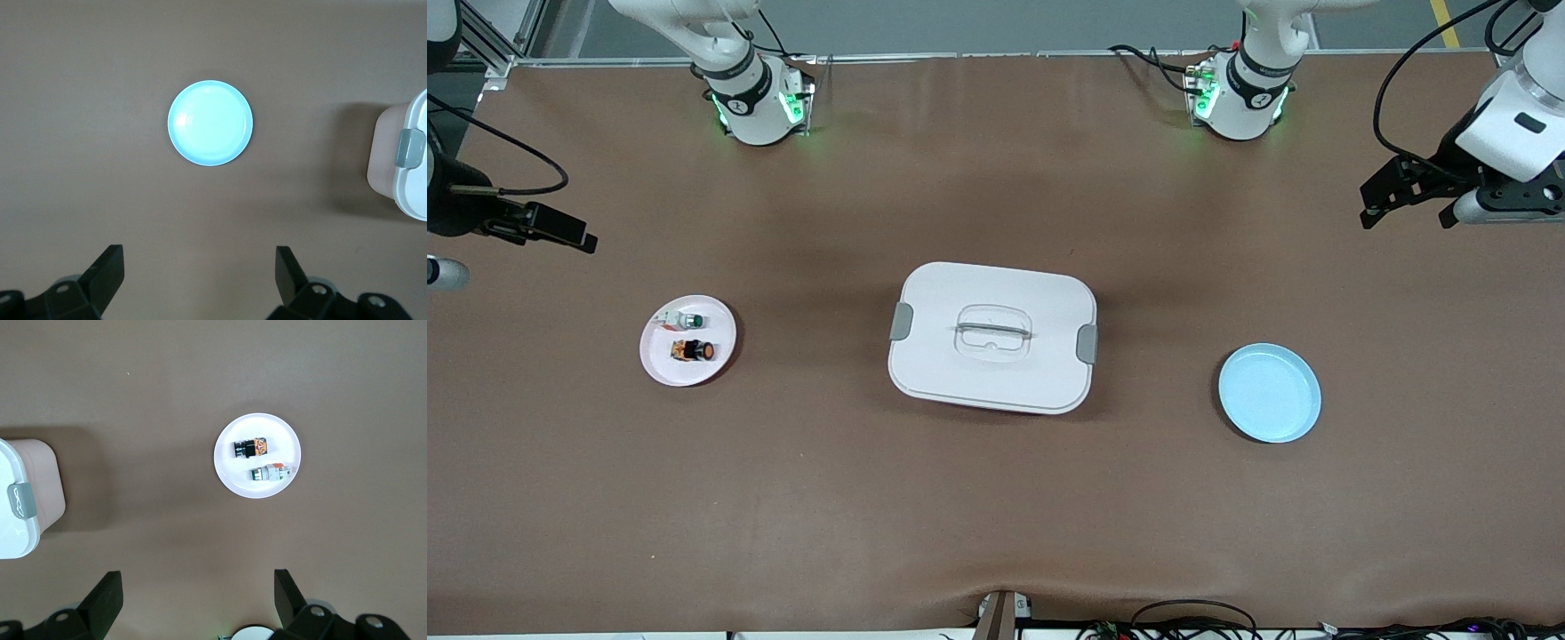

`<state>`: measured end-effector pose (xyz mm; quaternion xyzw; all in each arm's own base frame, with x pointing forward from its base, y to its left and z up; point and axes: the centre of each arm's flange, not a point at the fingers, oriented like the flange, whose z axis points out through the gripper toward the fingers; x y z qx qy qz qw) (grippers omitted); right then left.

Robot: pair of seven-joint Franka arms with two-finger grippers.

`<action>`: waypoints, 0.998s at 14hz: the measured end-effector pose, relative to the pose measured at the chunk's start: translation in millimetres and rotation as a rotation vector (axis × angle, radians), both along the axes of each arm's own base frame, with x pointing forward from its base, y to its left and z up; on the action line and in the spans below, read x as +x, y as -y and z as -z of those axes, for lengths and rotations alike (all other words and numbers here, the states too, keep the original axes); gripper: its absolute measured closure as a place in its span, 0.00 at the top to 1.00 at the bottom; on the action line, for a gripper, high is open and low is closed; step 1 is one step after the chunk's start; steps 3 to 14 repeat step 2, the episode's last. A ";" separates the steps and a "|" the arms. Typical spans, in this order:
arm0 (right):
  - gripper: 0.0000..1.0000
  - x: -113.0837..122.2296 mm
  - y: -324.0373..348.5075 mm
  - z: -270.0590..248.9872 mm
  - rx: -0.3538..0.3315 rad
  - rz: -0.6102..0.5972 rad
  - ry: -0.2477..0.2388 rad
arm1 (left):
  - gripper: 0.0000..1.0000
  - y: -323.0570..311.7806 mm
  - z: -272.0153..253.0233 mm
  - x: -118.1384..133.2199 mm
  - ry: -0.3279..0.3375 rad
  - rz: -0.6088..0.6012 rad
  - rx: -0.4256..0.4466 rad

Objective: Transfer orange switch to right arm and place

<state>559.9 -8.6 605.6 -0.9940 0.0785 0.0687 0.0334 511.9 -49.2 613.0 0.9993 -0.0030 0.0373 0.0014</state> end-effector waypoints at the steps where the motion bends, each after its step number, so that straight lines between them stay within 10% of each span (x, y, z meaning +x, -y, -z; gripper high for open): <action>1: 1.00 0.0 -0.2 0.0 0.000 0.000 0.000 | 1.00 0.0 0.0 0.0 0.000 0.000 0.000; 14: 1.00 0.0 0.1 0.0 0.000 0.000 0.000 | 1.00 0.0 0.0 0.0 0.000 0.000 0.000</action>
